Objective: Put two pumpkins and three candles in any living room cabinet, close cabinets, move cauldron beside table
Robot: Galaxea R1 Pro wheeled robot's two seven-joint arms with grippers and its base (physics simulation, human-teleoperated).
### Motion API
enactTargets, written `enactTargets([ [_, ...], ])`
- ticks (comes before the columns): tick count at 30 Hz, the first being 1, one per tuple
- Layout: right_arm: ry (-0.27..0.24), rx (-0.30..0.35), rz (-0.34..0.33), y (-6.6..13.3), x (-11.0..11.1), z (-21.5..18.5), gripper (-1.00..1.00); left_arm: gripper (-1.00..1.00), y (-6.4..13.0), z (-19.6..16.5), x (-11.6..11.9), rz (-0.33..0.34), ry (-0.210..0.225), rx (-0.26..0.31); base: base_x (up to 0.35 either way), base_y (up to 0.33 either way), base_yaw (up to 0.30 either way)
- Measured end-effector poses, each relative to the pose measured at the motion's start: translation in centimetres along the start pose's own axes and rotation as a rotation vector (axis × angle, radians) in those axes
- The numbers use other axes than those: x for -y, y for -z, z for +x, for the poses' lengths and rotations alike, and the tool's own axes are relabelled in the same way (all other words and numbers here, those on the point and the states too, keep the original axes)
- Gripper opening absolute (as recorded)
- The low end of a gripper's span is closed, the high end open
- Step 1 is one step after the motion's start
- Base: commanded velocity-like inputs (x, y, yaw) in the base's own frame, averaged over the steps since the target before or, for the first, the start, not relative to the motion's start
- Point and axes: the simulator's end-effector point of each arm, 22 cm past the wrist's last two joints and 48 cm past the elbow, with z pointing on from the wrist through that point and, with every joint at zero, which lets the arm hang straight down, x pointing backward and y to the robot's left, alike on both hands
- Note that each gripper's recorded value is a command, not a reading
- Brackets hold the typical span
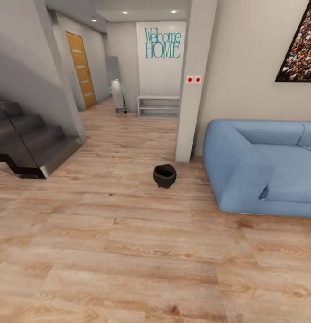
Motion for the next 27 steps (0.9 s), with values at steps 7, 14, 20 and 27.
enactTargets([
  [7,0.001,-0.001,0.001,0.0,0.07,0.04,1.0,1.0,0.0,0.0,-0.01,0.0,0.0,0.0,0.335,0.0,-0.002],
  [14,0.001,0.0,-0.004,0.02,-0.27,0.02,1.0,1.0,0.01,0.01,0.05,0.001,0.0,0.0,0.335,0.0,0.0],
  [20,0.001,0.0,-0.003,0.02,-0.26,0.01,1.0,1.0,0.0,0.01,0.04,0.001,0.0,0.0,0.335,0.0,0.0],
  [27,0.001,0.0,-0.003,0.02,-0.26,0.01,1.0,1.0,0.01,0.01,0.07,0.002,0.0,0.0,0.335,0.0,0.0],
])
